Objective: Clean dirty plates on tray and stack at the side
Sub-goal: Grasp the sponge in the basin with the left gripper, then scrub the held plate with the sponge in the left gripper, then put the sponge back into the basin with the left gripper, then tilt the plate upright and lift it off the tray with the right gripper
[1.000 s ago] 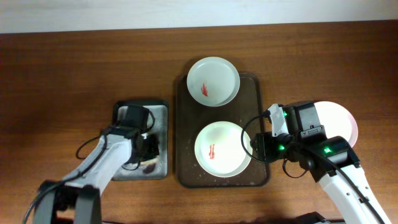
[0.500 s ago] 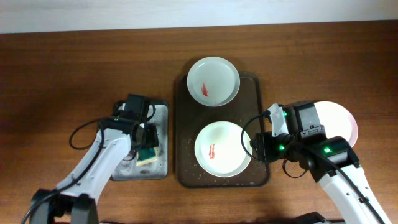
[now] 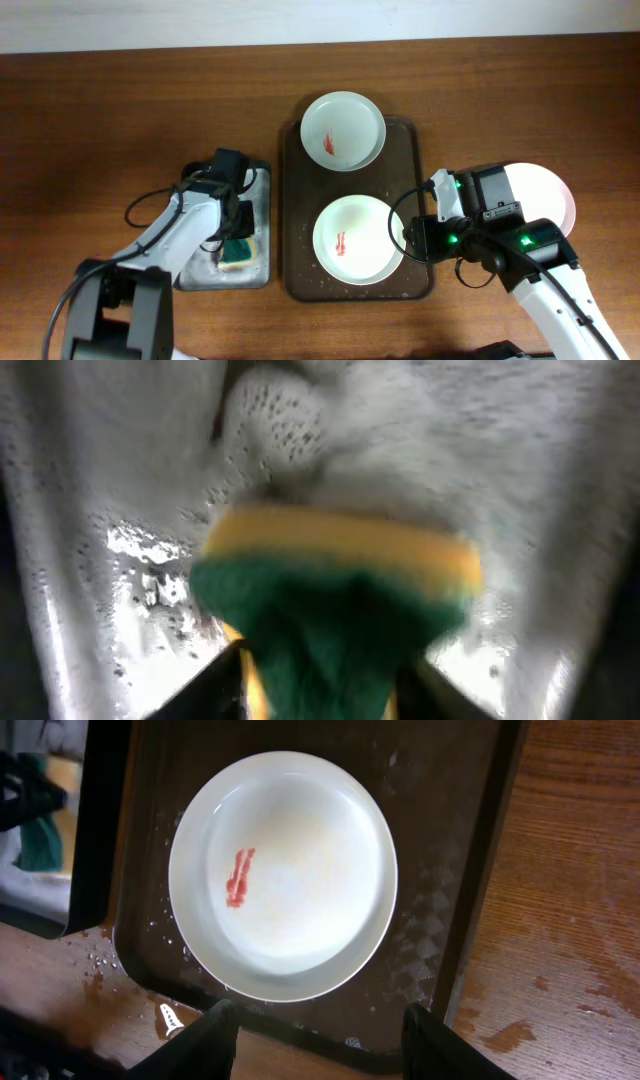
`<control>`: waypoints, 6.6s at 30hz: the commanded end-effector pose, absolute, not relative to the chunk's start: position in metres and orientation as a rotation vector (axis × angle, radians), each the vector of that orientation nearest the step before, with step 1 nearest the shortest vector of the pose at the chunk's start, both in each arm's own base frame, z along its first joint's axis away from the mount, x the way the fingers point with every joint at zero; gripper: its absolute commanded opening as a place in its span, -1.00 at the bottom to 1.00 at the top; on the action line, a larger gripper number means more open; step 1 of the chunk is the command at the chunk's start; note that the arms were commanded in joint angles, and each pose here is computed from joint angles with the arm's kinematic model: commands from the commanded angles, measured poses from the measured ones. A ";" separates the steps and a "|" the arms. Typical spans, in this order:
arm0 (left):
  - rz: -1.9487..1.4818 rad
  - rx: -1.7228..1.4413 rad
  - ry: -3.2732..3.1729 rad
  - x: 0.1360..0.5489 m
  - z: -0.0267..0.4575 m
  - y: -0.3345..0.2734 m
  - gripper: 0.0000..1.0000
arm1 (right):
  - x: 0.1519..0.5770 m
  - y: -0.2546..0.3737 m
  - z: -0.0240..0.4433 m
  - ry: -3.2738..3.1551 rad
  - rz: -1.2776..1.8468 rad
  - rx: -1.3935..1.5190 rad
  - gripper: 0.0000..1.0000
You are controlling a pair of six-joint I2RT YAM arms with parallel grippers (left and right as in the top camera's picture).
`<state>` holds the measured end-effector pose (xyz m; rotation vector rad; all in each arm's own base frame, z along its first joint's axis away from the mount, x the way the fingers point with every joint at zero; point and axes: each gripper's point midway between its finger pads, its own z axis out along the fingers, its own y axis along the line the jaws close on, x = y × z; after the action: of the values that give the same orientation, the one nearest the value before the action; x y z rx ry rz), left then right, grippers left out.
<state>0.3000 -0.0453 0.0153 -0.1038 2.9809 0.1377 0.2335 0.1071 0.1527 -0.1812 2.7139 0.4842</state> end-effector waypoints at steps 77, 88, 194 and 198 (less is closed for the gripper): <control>0.520 0.133 2.865 0.321 -0.014 -0.159 -1.00 | 0.270 0.107 -0.018 3.172 0.307 0.055 -0.92; -0.727 0.271 2.987 0.294 -0.006 -0.322 -1.00 | 0.268 0.107 -0.018 3.183 0.304 0.057 -0.92; -0.269 -0.144 2.727 0.293 0.151 -0.047 0.99 | 0.253 0.127 0.244 2.041 -0.709 -0.345 -0.92; -0.269 -0.144 2.727 0.293 0.151 -0.047 0.99 | 0.251 0.125 0.241 2.052 -0.733 -0.386 -0.92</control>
<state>0.2927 -0.0457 0.1461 -0.1586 2.7400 -0.2562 0.2489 0.1254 0.2353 -0.4228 2.0571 -0.7502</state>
